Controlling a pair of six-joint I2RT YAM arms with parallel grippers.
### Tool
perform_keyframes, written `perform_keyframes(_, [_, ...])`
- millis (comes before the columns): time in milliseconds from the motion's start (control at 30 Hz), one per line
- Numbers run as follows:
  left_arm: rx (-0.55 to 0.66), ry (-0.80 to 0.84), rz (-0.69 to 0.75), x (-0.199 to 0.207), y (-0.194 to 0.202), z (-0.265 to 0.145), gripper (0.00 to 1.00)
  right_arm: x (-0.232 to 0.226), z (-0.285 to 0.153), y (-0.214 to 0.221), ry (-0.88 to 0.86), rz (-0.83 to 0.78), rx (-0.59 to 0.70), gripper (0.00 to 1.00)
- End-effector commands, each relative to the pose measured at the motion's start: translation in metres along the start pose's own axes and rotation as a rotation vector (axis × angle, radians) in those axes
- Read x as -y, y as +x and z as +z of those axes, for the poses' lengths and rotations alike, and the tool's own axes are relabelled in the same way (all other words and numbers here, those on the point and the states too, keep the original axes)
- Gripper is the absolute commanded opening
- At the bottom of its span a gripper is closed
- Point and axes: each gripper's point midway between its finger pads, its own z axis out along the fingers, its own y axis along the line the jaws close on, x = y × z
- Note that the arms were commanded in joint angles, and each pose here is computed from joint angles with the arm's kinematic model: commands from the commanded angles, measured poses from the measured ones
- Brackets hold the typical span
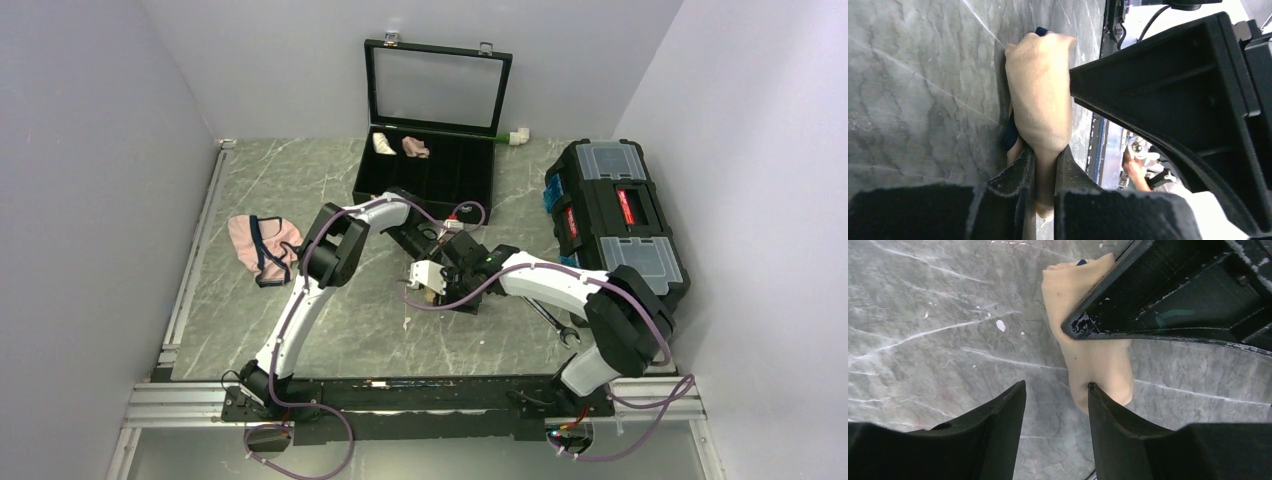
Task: Roll the underwear
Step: Roll the underwear to the center of the board.
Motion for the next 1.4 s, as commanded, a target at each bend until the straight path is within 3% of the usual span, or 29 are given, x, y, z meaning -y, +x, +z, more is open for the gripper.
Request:
perform_keyframes(0, [-0.174,-0.145,-0.05,-0.061,0.05,0.01,0.0,0.022,0.002,-0.016,0.095,-0.065,-0.002,0.51])
perform_keyframes(333, [-0.177,-0.089,-0.101,-0.057,0.057,0.014,0.0,0.024,0.012,-0.021,0.128,-0.106,-0.028,0.51])
perform_keyframes(733, [-0.185,-0.078,-0.131,-0.057,0.059,0.015,0.0,0.032,-0.024,-0.029,0.211,-0.132,0.014,0.5])
perform_keyframes(1367, [-0.195,-0.075,-0.152,-0.057,0.062,0.016,0.0,0.001,0.003,-0.031,0.057,-0.128,0.026,0.51])
